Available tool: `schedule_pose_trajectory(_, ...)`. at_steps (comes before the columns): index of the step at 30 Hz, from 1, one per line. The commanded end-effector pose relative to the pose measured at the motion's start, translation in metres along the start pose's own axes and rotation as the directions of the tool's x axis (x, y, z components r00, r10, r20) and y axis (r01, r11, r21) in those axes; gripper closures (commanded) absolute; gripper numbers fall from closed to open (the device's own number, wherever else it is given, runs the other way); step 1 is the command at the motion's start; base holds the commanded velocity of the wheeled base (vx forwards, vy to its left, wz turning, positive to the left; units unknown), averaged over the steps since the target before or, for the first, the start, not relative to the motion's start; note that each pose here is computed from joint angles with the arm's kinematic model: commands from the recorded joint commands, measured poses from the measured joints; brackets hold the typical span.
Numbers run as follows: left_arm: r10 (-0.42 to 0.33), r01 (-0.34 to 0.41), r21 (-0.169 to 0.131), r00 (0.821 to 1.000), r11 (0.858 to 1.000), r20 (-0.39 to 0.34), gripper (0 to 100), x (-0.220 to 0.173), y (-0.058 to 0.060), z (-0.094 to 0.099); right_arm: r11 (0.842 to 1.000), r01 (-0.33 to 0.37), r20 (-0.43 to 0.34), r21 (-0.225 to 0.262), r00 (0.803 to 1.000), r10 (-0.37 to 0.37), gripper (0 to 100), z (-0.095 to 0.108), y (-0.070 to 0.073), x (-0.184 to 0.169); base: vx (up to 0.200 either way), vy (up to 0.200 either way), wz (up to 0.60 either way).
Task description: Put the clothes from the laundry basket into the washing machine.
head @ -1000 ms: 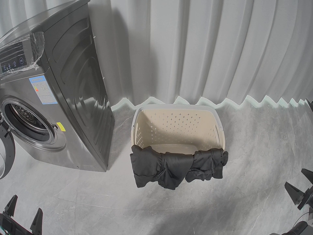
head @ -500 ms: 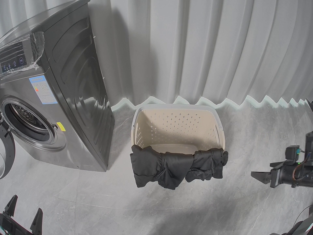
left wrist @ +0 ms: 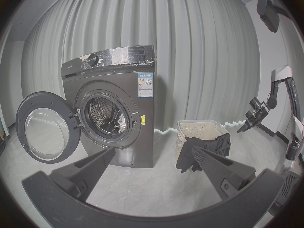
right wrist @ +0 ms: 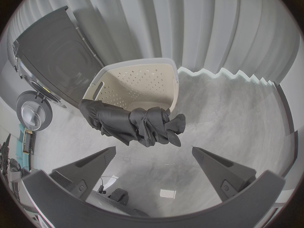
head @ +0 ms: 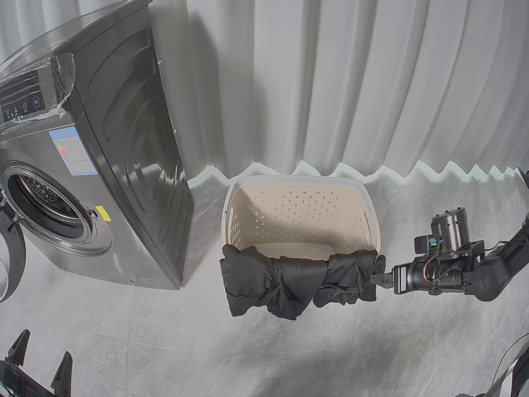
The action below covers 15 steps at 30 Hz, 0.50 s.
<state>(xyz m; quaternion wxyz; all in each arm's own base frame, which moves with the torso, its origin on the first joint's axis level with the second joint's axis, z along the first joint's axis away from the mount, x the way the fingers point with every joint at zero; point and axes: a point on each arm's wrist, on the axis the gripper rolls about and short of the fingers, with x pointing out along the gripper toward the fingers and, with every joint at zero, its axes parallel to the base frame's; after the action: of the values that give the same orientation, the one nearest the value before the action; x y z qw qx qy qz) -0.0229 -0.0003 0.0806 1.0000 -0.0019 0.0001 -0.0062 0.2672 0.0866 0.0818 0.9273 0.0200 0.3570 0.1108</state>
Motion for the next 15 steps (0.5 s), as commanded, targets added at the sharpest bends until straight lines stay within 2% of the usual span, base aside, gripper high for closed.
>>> schedule_pose_trajectory(1,0.000,0.000,-0.004,1.000,1.000,-0.003,0,0.000,0.000,-0.005,1.000,0.012,-0.073,0.003,0.997,-0.011,0,-0.006,0.002,0.041,0.000,0.000,0.00)
schedule_pose_trajectory(8,0.000,0.000,-0.004,1.000,1.000,-0.003,0,0.000,0.000,-0.005,0.999,0.013,-0.076,0.045,0.997,-0.010,0,-0.003,0.004,0.058,0.000,0.000,0.00)
schedule_pose_trajectory(15,0.000,0.000,-0.007,1.000,1.000,-0.001,0,0.000,0.000,-0.005,0.998,0.017,-0.085,0.054,0.996,-0.012,0,-0.003,0.005,0.070,0.000,0.000,0.00)
